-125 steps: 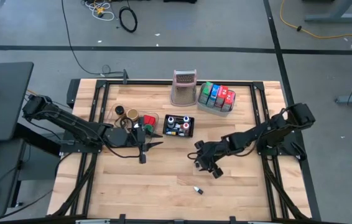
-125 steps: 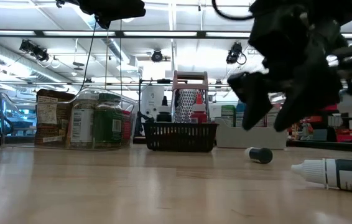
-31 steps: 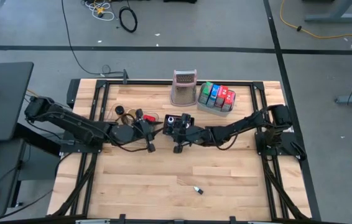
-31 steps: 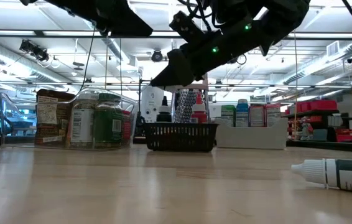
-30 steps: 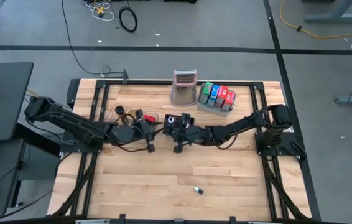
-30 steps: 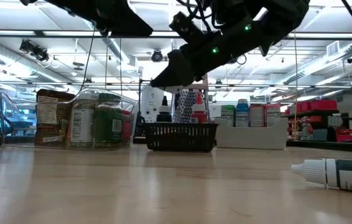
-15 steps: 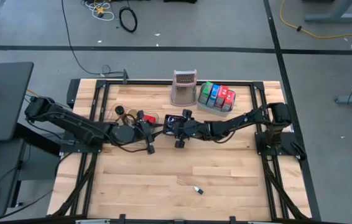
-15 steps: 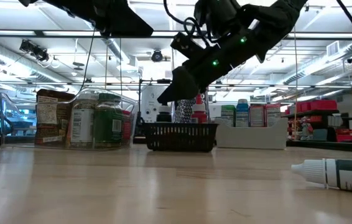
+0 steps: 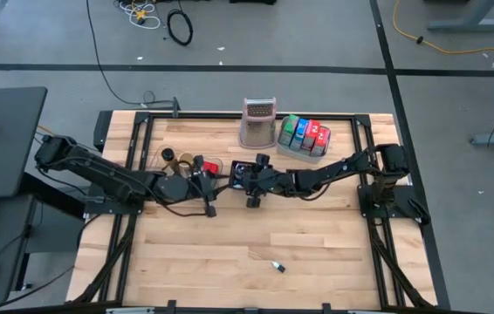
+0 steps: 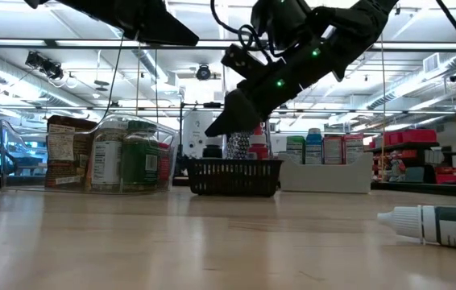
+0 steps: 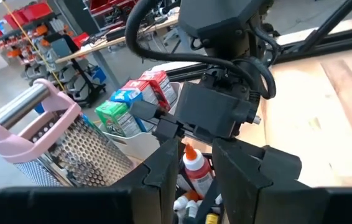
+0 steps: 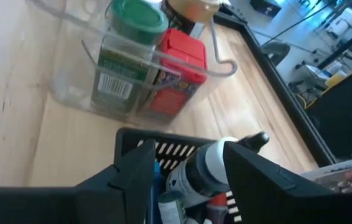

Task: Pick & Place Kitchen Items
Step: Put the small green food coloring bottle into the black bin

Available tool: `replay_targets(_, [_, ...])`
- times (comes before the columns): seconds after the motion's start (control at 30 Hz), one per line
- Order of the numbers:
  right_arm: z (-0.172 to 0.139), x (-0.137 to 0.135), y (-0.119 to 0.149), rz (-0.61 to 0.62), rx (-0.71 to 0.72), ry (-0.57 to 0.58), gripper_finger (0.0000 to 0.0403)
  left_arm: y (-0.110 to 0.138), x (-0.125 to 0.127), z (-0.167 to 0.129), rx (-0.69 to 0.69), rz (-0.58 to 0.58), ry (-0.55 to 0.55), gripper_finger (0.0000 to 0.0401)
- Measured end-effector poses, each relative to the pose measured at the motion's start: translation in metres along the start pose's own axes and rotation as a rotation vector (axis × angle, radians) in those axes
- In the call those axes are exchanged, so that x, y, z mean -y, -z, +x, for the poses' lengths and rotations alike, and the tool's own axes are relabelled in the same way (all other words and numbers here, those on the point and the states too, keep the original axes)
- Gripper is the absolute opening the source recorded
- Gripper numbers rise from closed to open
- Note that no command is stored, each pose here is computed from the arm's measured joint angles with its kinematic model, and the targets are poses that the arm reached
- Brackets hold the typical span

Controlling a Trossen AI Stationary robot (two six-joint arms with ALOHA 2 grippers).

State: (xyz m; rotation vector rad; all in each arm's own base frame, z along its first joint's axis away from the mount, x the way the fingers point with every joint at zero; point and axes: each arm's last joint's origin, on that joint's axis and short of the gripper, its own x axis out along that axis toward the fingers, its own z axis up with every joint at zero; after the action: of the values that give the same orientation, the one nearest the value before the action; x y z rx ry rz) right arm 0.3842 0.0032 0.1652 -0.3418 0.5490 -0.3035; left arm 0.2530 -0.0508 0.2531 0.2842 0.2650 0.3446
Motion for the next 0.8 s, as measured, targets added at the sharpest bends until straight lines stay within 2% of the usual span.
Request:
replay_targets(0.3, [0.000,-0.001,0.004,0.001,-0.036,-0.022,0.0201,0.000,0.000,0.000,0.000,0.059,0.000,0.0110])
replay_targets(0.53, [-0.001,-0.005,0.004,0.018,-0.034,-0.100,0.0201,0.000,0.000,0.000,-0.001,0.074,0.000,0.0110])
replay_targets(0.8, [-0.017,-0.029,-0.004,0.002,-0.015,-0.165,0.0201,0.000,0.000,0.000,-0.001,0.069,0.000,0.0110])
